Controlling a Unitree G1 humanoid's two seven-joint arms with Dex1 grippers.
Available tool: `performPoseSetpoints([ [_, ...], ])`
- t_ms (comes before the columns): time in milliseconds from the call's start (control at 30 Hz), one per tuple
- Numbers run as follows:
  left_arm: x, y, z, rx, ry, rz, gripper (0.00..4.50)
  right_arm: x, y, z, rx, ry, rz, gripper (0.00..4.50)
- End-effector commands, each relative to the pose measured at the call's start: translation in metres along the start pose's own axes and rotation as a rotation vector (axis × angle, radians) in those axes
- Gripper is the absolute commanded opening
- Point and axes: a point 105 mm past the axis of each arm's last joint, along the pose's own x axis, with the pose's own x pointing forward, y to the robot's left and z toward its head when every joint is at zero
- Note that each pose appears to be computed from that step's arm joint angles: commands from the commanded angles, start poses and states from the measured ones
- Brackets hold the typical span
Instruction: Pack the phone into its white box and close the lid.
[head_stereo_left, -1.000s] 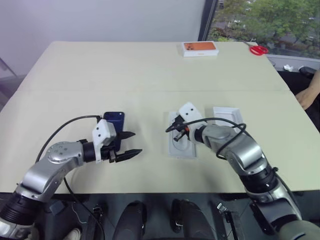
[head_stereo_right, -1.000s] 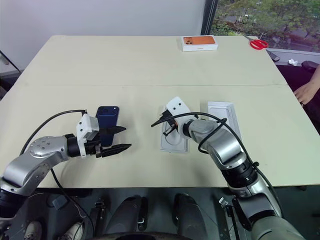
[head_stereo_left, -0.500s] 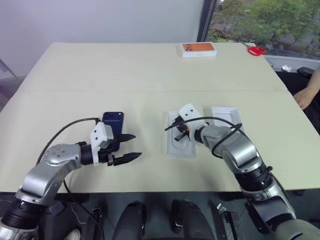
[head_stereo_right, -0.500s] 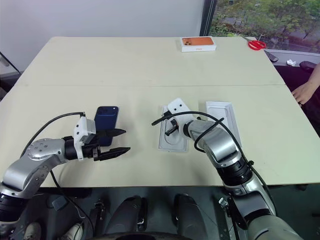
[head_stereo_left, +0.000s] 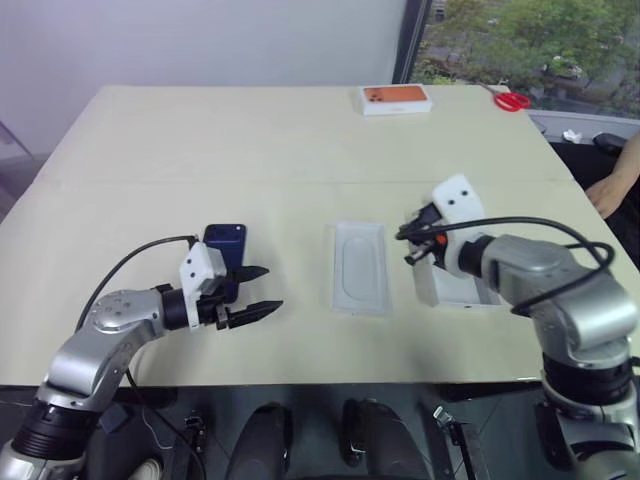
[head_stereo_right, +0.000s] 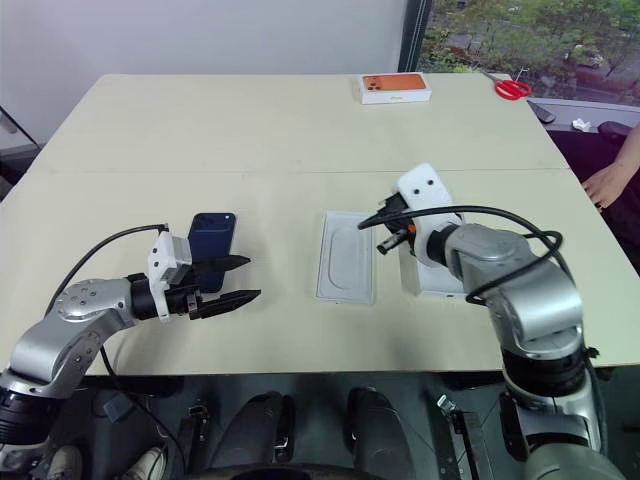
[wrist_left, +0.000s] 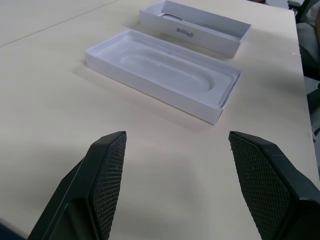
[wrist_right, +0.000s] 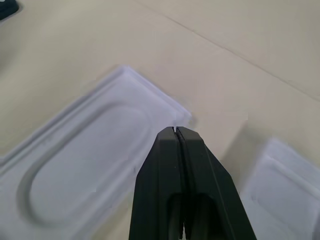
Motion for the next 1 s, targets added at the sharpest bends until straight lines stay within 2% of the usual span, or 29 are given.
performPoseSetpoints([
  [33, 0.001, 0.001, 0.007, 0.036, -0.015, -0.003, 3.45, -0.01, -0.005, 0.001, 0.007, -0.01, -0.021, 0.05],
  [200, -0.002, 0.015, 0.007, 0.025, -0.007, 0.054, 3.45, -0.006, -0.001, -0.008, 0.034, 0.019, -0.019, 0.05],
  [267, -0.009, 0.028, 0.008, -0.04, -0.005, 0.107, 3.45, -0.004, 0.006, -0.004, 0.024, 0.003, -0.001, 0.05],
  [367, -0.031, 0.069, 0.013, -0.187, -0.057, 0.326, 4.36, 0.004, 0.023, 0.005, 0.015, -0.036, 0.05, 0.0],
  [433, -0.057, 0.098, 0.019, -0.264, -0.099, 0.513, 4.47, 0.014, 0.044, 0.012, -0.002, -0.054, 0.112, 0.0],
  [467, -0.067, 0.108, 0.018, -0.293, -0.079, 0.588, 4.47, 0.019, 0.053, 0.015, -0.018, -0.061, 0.137, 0.0],
  [533, -0.08, 0.119, -0.002, -0.351, 0.123, 0.69, 4.47, 0.03, 0.069, 0.019, -0.065, -0.068, 0.176, 0.0],
  [600, -0.086, 0.121, -0.014, -0.394, 0.245, 0.727, 4.47, 0.036, 0.077, 0.021, -0.092, -0.075, 0.192, 0.0],
  [633, -0.087, 0.123, -0.011, -0.446, 0.208, 0.731, 4.47, 0.04, 0.082, 0.024, -0.103, -0.082, 0.205, 0.0],
  [733, -0.096, 0.126, -0.023, -0.713, 0.24, 0.736, 4.47, 0.065, 0.111, 0.032, -0.207, -0.097, 0.279, 0.0],
  [867, -0.092, 0.118, -0.032, -0.816, 0.332, 0.685, 4.47, 0.083, 0.133, 0.033, -0.228, -0.084, 0.345, 0.0],
  [1000, -0.073, 0.101, -0.035, -0.887, 0.36, 0.548, 4.47, 0.102, 0.161, 0.031, -0.262, -0.067, 0.425, 0.0],
])
